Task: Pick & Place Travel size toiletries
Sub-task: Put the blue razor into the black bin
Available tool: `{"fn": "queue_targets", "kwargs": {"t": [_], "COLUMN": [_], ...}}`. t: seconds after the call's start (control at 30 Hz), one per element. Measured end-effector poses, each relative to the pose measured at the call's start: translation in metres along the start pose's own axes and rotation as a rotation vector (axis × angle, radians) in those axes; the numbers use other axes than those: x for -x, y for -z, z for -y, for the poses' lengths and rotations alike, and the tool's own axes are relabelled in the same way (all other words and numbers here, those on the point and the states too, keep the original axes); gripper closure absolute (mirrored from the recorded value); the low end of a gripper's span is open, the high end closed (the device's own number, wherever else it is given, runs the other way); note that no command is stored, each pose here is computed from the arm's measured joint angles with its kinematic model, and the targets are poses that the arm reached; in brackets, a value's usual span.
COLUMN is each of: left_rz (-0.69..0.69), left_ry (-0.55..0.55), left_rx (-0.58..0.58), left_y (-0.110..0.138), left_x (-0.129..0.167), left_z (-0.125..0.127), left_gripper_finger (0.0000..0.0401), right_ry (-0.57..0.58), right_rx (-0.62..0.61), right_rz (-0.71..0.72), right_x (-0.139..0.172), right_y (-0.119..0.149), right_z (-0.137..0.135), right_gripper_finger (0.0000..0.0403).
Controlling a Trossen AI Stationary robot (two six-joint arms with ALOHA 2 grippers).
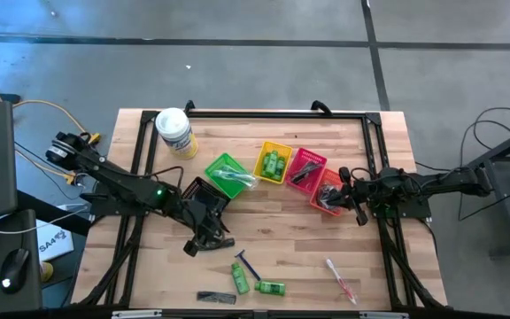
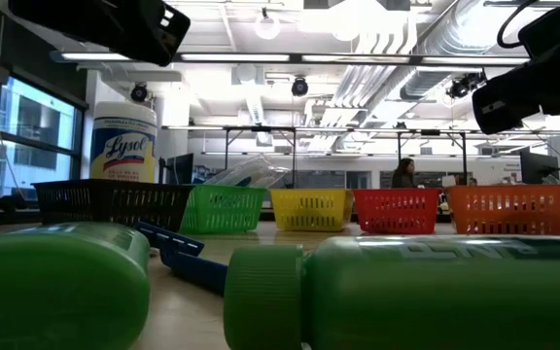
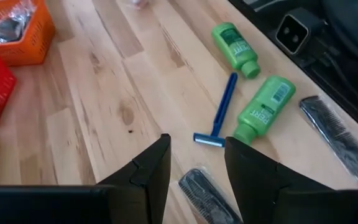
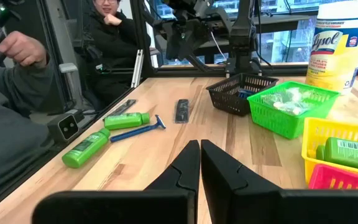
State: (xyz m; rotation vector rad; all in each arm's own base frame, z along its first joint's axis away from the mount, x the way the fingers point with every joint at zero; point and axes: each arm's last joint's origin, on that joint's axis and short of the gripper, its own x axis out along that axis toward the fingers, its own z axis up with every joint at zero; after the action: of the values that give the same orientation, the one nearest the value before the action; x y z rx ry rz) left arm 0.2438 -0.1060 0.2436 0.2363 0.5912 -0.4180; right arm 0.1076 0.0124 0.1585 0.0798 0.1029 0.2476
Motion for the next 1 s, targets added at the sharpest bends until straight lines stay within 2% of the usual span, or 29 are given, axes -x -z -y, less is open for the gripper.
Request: {"fn": "queue_targets", "kwargs": {"t": [0.3,0.77,1.0], "left_rz": [-0.05,-0.051,-0.067], "left_ry": [0.013,0.011,0.011], "left_rx": [-0.001,-0.001,0.035], "left_y": [0.0049,0.0049,0.0065], "left_x": [0.0002,0.0002,0.0003], "left_z": [0.0009,0.0009,0.001], "left_gripper_finger": [0.0256,0.0256,0.0256], "right_ry": [0.003,0.003,-0.049], "right_rx": [0.0,0.0,-0.008], "right_rz": [-0.002,0.0,0.085], "right_x": [0.0,0.0,0.0004], "right_y": [0.0002,0.0,-0.0086], "right_z": [0.0001,0.0001,-0.0019], "right_gripper_finger": [0.0396,0.0396,0.0396]}}
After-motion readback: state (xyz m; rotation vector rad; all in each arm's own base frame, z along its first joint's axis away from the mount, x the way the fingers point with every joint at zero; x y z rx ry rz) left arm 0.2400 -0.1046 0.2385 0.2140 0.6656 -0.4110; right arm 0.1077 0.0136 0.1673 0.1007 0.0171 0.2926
